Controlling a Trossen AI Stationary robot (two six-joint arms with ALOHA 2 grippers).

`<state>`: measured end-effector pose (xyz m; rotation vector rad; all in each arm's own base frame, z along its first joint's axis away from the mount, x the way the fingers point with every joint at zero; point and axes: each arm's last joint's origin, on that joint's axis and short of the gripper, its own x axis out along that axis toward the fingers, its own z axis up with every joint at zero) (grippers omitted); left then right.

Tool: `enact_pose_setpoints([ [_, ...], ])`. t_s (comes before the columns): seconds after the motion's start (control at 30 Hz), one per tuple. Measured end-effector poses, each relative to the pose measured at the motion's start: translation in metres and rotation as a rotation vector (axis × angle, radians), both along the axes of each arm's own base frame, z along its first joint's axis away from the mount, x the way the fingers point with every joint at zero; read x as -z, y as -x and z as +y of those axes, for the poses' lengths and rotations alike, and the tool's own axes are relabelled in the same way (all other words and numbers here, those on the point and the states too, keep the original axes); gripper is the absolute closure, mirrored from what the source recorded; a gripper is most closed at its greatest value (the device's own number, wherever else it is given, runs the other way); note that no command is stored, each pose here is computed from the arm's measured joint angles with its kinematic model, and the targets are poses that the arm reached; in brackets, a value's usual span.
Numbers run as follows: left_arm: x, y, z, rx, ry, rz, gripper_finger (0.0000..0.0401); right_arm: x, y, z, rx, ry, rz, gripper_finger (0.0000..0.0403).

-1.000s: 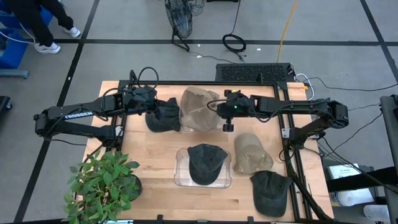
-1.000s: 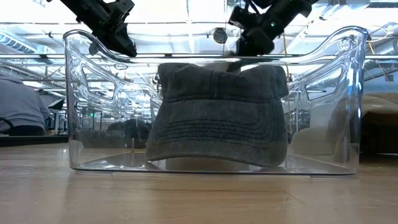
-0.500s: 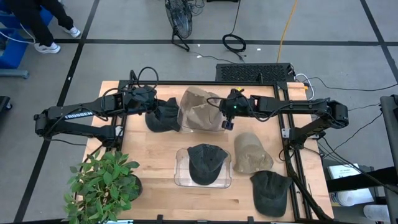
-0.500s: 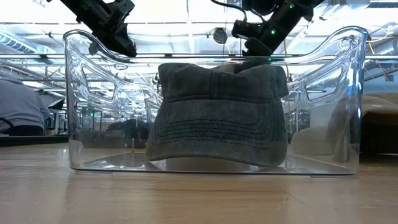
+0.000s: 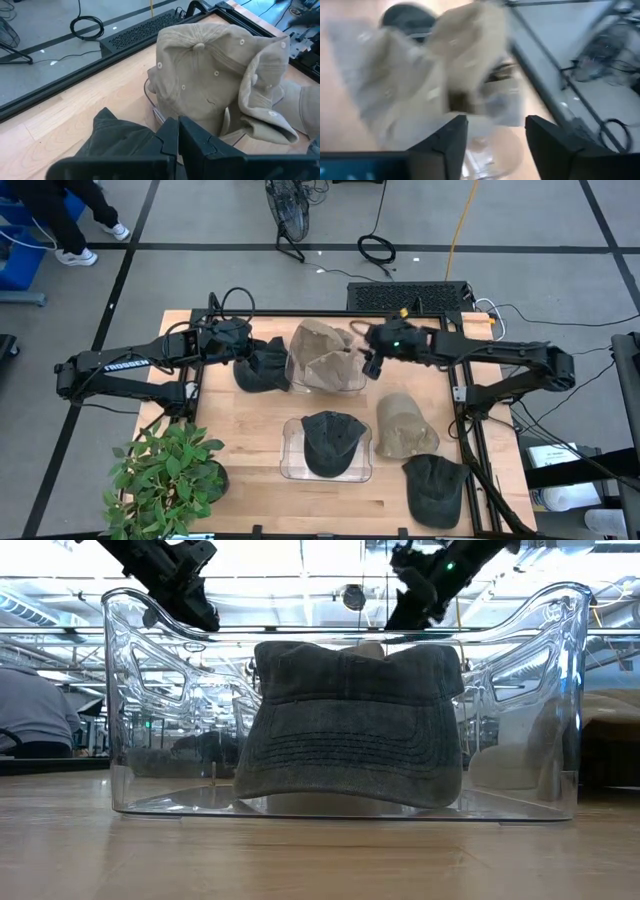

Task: Pick & Place hat
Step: Put the brown cap into the top transparent bin, then put the black cap into the bottom transparent bin

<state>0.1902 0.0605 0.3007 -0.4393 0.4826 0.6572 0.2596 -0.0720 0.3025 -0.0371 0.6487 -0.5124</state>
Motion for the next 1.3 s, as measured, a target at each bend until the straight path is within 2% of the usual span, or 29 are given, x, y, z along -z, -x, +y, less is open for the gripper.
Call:
enact_pose_setpoints([
  [0.2, -0.001, 0.0, 0.001, 0.003, -0.012, -0.003, 0.0394, -0.03, 0.03, 0.002, 0.099, -0.004, -0.15, 0.0169],
  [0.33, -0.002, -0.001, 0.001, 0.002, -0.017, -0.022, 0.0397, -0.043, 0.048, 0.006, 0.145, -0.062, -0.241, 0.0166],
  [0.43, -0.003, -0.002, 0.001, 0.003, -0.023, -0.031, 0.038, -0.048, 0.059, 0.009, 0.186, -0.12, -0.281, 0.0172],
  [0.77, -0.005, -0.002, 0.004, 0.029, -0.087, -0.015, 0.0251, -0.039, 0.083, 0.016, 0.289, -0.252, -0.198, 0.0198],
  [0.83, -0.004, -0.004, 0.007, 0.042, -0.054, -0.03, 0.0219, -0.036, 0.083, 0.016, 0.295, -0.258, -0.193, 0.0201],
  [1.0, 0.009, -0.016, 0.016, 0.166, 0.093, -0.026, 0.0133, -0.014, 0.085, 0.016, 0.303, -0.267, -0.162, 0.0204],
  [1.17, 0.022, -0.033, 0.027, 0.16, 0.1, 0.062, 0.0068, 0.014, 0.092, 0.018, 0.345, -0.316, -0.169, 0.0204],
  [1.3, 0.022, -0.039, 0.037, 0.164, 0.094, 0.235, 0.0056, 0.034, 0.1, 0.02, 0.382, -0.36, -0.198, 0.0204],
])
